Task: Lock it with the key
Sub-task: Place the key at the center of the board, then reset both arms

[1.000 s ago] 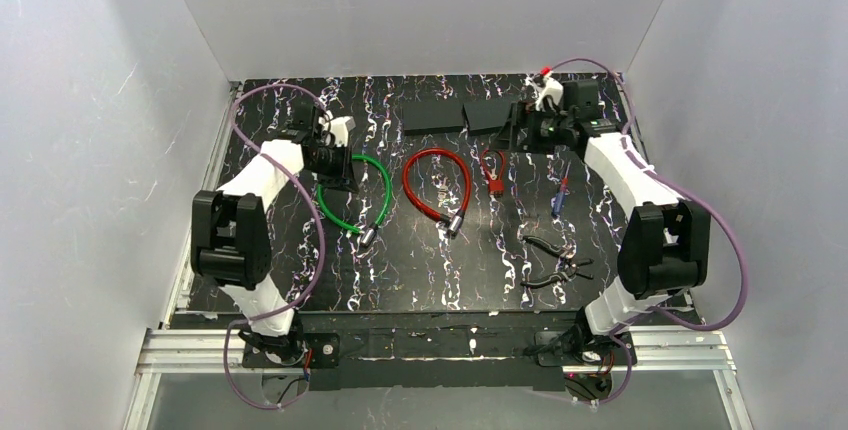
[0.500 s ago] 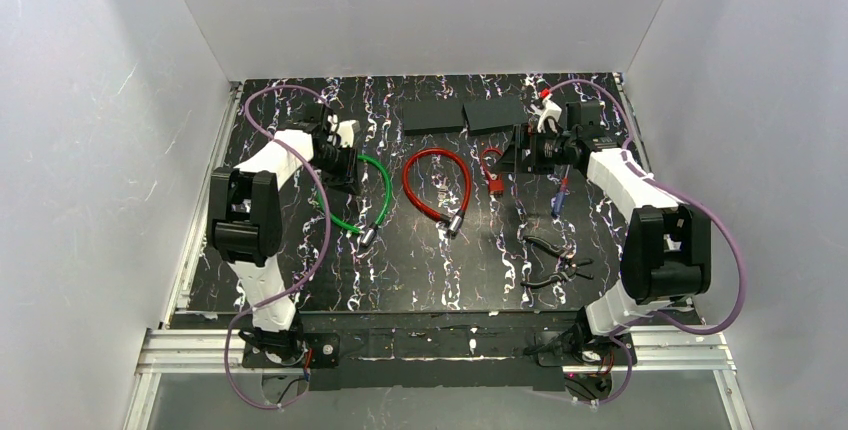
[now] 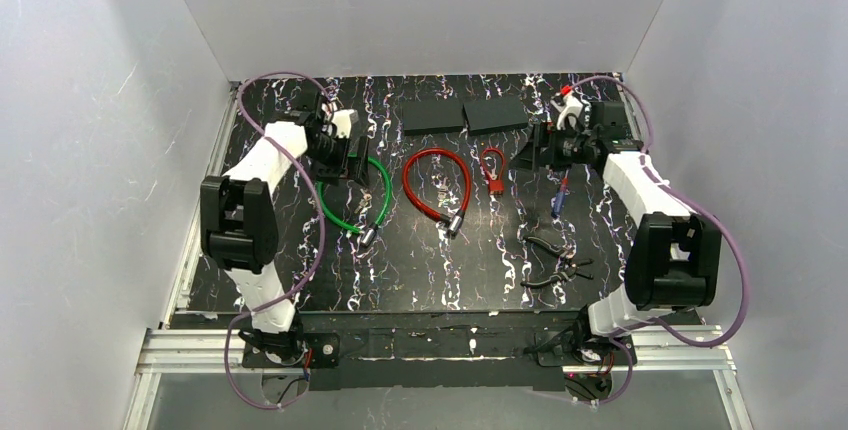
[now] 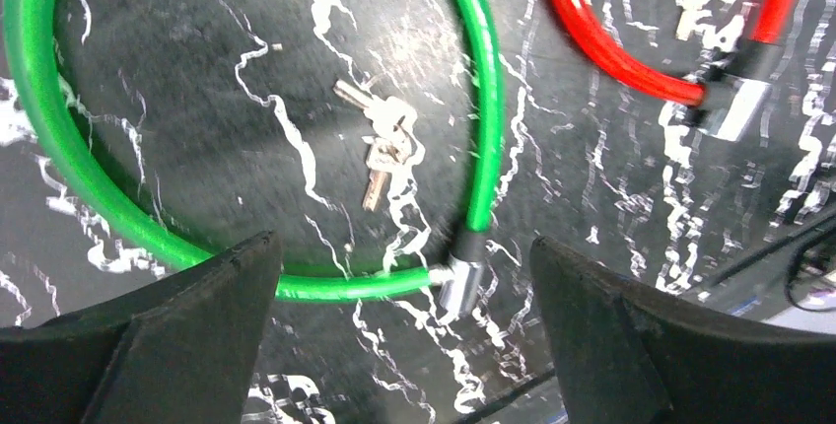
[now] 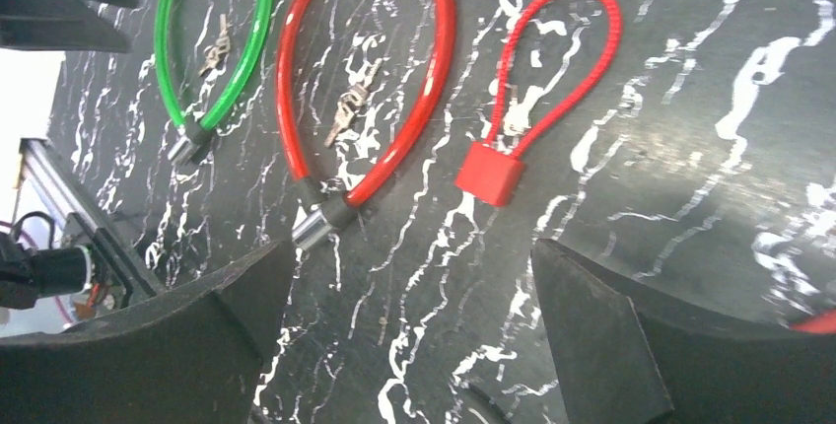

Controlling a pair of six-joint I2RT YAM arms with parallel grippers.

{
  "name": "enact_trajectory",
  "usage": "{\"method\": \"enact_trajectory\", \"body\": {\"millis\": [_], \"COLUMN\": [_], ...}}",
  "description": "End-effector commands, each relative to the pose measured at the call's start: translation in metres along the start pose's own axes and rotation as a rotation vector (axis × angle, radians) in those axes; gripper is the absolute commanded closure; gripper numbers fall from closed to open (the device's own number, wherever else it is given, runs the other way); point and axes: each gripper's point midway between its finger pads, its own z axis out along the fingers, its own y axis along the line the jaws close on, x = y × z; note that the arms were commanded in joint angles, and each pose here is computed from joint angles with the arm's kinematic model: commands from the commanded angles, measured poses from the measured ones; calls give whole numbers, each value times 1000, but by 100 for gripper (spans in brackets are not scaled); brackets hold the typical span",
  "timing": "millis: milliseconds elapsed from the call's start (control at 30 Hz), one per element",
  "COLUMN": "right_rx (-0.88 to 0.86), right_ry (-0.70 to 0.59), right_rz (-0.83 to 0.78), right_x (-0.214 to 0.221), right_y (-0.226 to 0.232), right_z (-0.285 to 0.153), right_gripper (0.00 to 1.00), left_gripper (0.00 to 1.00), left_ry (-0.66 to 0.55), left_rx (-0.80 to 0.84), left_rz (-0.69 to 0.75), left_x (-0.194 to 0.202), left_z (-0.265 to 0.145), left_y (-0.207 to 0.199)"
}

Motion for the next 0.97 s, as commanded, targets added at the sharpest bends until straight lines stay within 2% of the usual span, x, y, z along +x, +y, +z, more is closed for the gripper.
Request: {"method": "enact_trajectory", "body": {"millis": [0,167,300,467,633,933], "right_rx": [37,117,229,291,329,342], "right_ry": [-58,-71,-70,-67,-12,-16], "right_rz": [-73,-100,-144,-163,-155,-152], "right_x": [-11,-4,6,22,35,37], "right_y": [-10,-29,-48,-59,-74,-79], "right_z": [-31,-62,-81,-84,-82,-84], "right_gripper": [2,1,2,2,2,2], "left_gripper": [2,2,2,2,2,2], "left_ry": [-57,-198,-255,-294,-315,-333], "left_rx": [52,97,-34,-211,-168,-127], "left_rz": [54,-51,-78,-112,-140,-122], "left_x": [-2,9,29,51,67,78], "left_z": [-72,-123,-145,-149,-133,-126], "left_y": [-23,-3,31,57,48,38]}}
